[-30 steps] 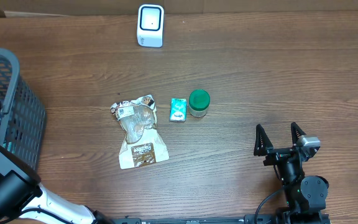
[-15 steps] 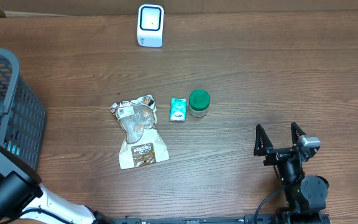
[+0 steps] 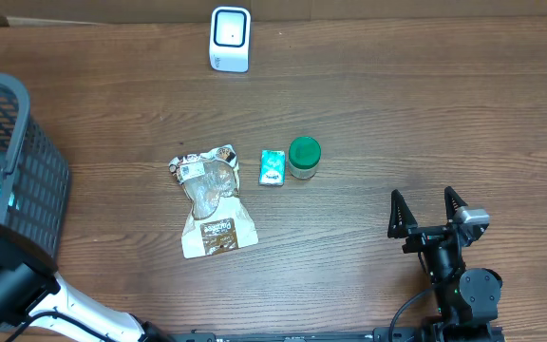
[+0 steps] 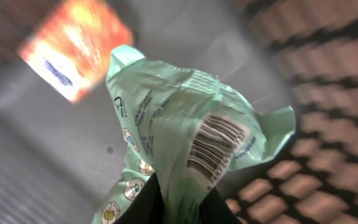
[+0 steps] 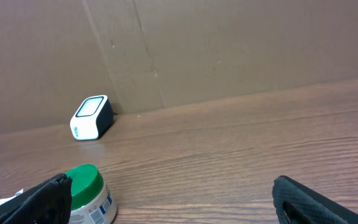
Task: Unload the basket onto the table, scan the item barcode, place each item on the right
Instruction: 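Grasp the green wipes pack with the left gripper and lift it, then swing the held wipes pack up in front of the white scanner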
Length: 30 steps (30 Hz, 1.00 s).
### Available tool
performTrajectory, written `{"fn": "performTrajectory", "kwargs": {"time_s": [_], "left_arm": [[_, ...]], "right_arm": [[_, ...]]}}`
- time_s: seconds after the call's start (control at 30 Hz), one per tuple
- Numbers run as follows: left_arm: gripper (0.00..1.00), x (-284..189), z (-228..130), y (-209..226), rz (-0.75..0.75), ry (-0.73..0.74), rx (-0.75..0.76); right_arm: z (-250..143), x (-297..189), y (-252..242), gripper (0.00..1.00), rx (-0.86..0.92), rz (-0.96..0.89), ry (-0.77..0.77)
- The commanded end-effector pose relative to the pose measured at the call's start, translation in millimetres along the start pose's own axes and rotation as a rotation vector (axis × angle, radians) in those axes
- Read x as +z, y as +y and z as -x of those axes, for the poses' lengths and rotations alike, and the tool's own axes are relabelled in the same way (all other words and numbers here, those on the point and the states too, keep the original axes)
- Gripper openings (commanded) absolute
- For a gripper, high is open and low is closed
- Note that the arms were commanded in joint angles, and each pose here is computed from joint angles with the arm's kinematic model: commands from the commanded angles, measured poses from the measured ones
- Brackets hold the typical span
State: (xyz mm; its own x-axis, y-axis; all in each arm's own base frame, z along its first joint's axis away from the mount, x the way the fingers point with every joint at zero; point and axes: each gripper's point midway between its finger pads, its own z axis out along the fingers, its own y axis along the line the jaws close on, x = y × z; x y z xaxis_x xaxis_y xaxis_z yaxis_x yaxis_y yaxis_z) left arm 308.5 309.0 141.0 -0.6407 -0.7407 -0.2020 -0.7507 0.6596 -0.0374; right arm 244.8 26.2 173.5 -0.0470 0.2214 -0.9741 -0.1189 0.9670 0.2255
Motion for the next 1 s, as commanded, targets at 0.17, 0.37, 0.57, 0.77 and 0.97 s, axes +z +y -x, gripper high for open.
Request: {"fn": "performTrajectory", "kwargs": {"time_s": [0.17,0.37,0.57,0.77,0.97], "left_arm": [[0.04,-165.0,31.5,-70.9,-0.321,-0.311,0.042],[0.04,-249.6,-5.5,-120.7,-0.442,-0.449,0.180],[0.04,-280.1,-71.2,-190.9,-0.549,-0.412,0.386],[0.04,-252.7,-161.1,-270.6,-0.607,-0.130,0.547],[0.04,-190.8,-224.9,-316.0,-0.472,0.123,0.528]], "right_arm": [[-2.5,0.2,-1.8,1.00,-0.008,-0.006,-0.001],[-2.5,0.2,-1.8,1.00,-0.008,-0.006,-0.001],[-2.5,0.2,-1.8,1.00,-0.008,-0.006,-0.001],[-2.5,0.2,-1.8,1.00,-0.008,-0.006,-0.001],[-2.5,0.2,-1.8,1.00,-0.008,-0.006,-0.001]]}}
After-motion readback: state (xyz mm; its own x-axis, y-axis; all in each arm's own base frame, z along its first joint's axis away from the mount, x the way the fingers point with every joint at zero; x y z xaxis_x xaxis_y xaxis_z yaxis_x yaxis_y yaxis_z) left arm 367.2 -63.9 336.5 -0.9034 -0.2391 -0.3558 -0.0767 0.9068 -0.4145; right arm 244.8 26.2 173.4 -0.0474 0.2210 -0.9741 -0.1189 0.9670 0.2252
